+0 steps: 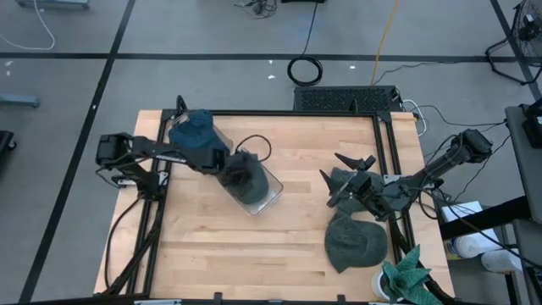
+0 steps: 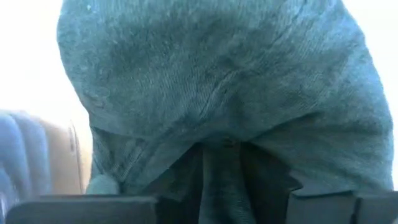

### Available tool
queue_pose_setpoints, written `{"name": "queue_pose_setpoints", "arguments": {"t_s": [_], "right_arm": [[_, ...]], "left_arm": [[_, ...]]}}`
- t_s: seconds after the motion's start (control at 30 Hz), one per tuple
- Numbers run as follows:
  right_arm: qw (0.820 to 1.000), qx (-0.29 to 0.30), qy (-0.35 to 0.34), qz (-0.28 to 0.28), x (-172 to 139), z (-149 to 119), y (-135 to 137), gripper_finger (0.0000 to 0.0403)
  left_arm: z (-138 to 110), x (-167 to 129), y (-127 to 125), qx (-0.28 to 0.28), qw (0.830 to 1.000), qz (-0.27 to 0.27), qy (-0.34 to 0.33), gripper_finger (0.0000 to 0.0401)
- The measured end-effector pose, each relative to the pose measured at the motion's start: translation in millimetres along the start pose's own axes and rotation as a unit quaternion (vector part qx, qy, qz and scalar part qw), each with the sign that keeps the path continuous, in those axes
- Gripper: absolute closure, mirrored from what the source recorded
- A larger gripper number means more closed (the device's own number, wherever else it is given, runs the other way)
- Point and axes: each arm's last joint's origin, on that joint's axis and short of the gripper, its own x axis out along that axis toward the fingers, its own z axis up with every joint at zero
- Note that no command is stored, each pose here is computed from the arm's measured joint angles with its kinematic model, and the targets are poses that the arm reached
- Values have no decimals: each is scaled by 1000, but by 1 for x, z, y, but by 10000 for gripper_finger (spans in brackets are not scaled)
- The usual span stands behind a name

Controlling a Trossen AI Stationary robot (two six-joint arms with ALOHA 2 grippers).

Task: Pick & Place hat
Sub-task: Put the top black cap into the bottom transparent bin

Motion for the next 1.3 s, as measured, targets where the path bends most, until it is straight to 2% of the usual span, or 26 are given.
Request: {"name": "queue_pose_setpoints", "arguments": {"t_s": [0.23, 0.37, 0.47, 0.77, 1.03, 1.3], "right_arm": [[1000, -2, 0, 0, 0, 0, 0, 101], [1000, -2, 1, 0, 0, 0, 0, 101], [1000, -2, 1, 0, 0, 0, 0, 101], [1000, -2, 1, 0, 0, 0, 0, 101], [1000, -2, 1, 0, 0, 0, 0, 101], [1000, -2, 1, 0, 0, 0, 0, 101]], "left_arm": [[0, 6, 9, -30, 999, 1, 37, 327], [4, -1, 10, -12, 1000, -1, 20, 364], [11, -17, 6, 1, 1000, -11, -12, 393], [12, -52, -5, 37, 997, -39, -61, 397], [-4, -60, -26, 68, 994, -54, -62, 397], [-12, -66, -49, 94, 987, -85, -100, 397]]}}
